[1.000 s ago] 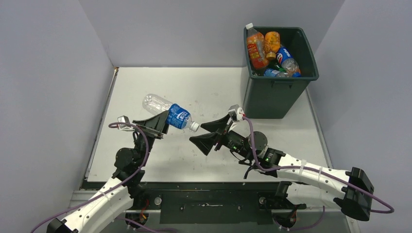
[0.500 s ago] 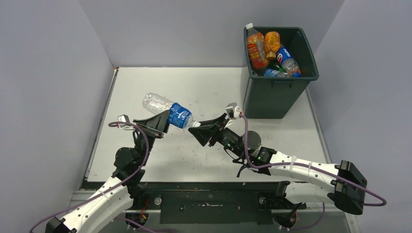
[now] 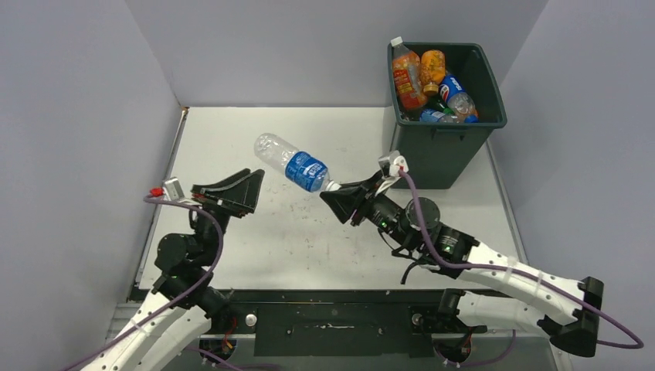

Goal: Put the plastic bottles in the bin
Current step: Place the plastic bottle in the trash bin.

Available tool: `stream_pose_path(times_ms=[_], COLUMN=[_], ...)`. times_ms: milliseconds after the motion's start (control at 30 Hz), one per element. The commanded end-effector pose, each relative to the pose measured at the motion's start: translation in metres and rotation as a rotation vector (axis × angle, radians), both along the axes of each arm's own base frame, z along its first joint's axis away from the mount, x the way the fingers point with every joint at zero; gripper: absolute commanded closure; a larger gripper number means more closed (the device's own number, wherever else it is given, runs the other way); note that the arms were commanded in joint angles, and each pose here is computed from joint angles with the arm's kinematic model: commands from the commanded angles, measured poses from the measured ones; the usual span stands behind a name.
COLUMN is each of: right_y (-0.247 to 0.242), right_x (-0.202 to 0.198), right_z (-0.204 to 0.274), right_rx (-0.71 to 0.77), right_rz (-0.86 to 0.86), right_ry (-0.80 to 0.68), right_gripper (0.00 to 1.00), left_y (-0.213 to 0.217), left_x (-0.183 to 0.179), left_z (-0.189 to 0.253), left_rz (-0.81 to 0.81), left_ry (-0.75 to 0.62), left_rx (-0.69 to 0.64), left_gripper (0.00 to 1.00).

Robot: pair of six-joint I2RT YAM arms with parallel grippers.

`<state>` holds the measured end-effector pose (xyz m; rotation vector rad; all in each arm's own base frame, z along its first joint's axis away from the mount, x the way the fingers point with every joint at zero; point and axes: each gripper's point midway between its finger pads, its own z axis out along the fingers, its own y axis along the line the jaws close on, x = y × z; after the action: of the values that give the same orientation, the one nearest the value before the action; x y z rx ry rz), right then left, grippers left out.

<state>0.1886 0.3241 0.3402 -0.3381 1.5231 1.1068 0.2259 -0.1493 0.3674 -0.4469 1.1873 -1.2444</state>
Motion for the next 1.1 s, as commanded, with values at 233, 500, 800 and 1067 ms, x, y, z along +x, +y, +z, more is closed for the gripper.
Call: stream_pose_path(times_ms=[233,500,800,1067], right_y=[-0.085,-0.061,-0.04,-0.035], right_x=[-0.009,-0.033,-0.041,-0.052], right_z=[-0.003,0.009,0.028,0.034], right_rx=[-0.529,-0.566,-0.541,-0.524], right_rz=[-0.147,0.052,0.152,0.224], right_ry=[0.151,0.177,0.177,0.168], right_gripper=[0.95,0.95,0.95,0.95], left_y=[-0.022,-0.062,-0.106,-0.111], left_x=[-0.025,-0.036,-0.048,-0.023], left_z=[-0.001,-0.014,-0.06,-0.061], left_rz=[-0.001,-0.065,-0.21,-0.075], left_ry=[-0.675,-1.096,-1.144,-1.061], left_rx=[1.389,1.683,1.838,1.87], left_gripper=[0.04,0.04,0.04,0.06])
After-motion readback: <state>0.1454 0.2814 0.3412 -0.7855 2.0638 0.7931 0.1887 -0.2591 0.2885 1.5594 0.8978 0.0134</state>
